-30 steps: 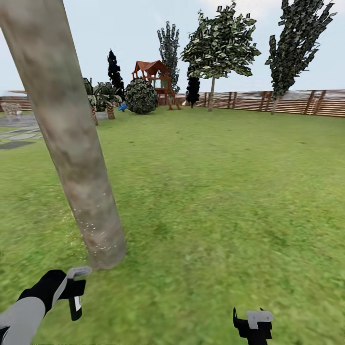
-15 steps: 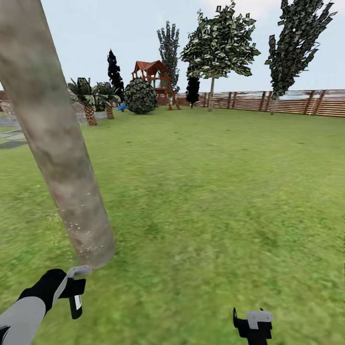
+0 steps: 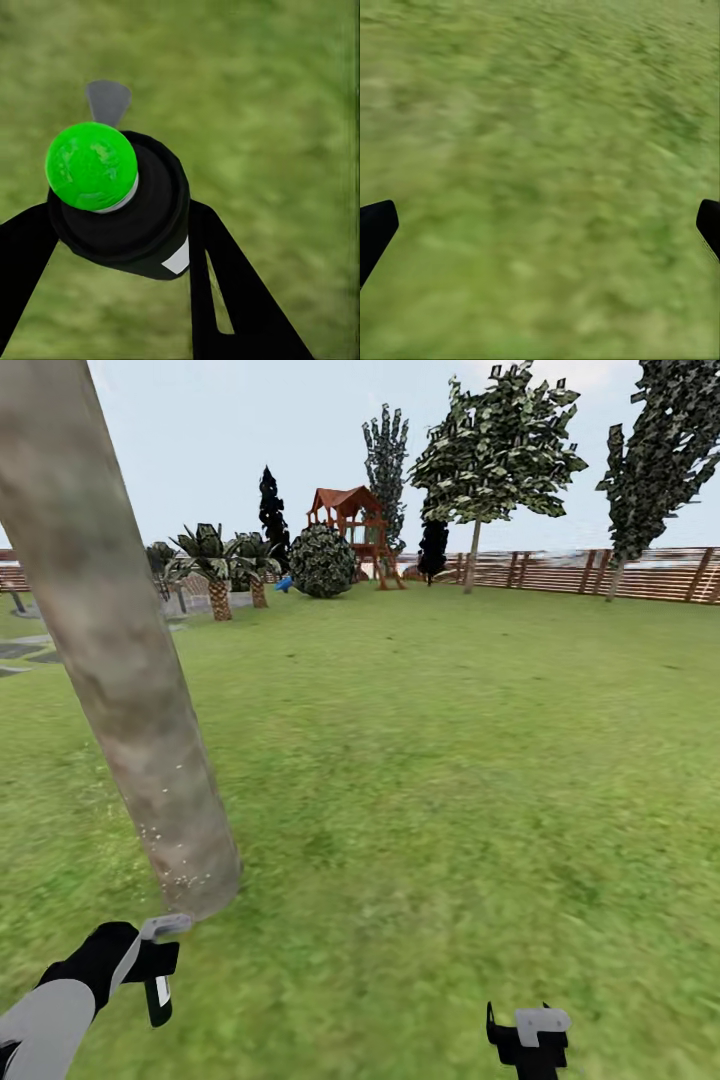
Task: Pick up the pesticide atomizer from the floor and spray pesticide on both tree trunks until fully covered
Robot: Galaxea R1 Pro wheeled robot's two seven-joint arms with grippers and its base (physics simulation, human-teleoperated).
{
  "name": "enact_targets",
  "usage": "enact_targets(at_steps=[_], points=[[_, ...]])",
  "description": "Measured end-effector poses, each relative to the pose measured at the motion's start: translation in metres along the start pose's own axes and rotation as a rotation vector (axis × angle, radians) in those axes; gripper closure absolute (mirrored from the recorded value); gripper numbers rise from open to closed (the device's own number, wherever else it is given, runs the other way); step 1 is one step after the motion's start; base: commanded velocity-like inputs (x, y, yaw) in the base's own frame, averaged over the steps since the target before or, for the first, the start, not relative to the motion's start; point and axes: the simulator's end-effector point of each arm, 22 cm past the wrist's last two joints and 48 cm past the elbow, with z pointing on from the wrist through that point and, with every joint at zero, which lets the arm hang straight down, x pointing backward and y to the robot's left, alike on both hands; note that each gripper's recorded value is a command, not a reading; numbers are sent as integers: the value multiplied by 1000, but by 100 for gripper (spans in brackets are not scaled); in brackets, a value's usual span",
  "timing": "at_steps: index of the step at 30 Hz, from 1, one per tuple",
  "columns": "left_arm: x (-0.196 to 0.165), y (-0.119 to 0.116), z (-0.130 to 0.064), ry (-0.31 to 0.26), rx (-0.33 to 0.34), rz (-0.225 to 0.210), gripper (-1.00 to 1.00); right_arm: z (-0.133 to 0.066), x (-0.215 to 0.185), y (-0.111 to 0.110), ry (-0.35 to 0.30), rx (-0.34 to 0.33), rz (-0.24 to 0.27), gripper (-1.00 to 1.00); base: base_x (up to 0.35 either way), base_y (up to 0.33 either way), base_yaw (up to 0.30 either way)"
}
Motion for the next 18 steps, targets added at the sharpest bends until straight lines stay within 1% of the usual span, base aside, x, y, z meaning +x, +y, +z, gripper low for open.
enact_targets(at_steps=[6, 8, 11, 18], points=[[1, -2, 0, 1, 3, 1, 100, 0, 0, 0, 0, -1, 0, -100, 235, -186, 1], [0, -1, 0, -1, -1, 1, 100, 0, 0, 0, 0, -1, 0, -100, 70, -254, 29], [0, 0, 0, -2, -3, -1, 100, 0, 0, 0, 0, -1, 0, -100, 14, -270, 207], [-1, 0, 0, -3, -2, -2, 100, 0, 0, 0, 0, -2, 0, -100, 10, -274, 274]])
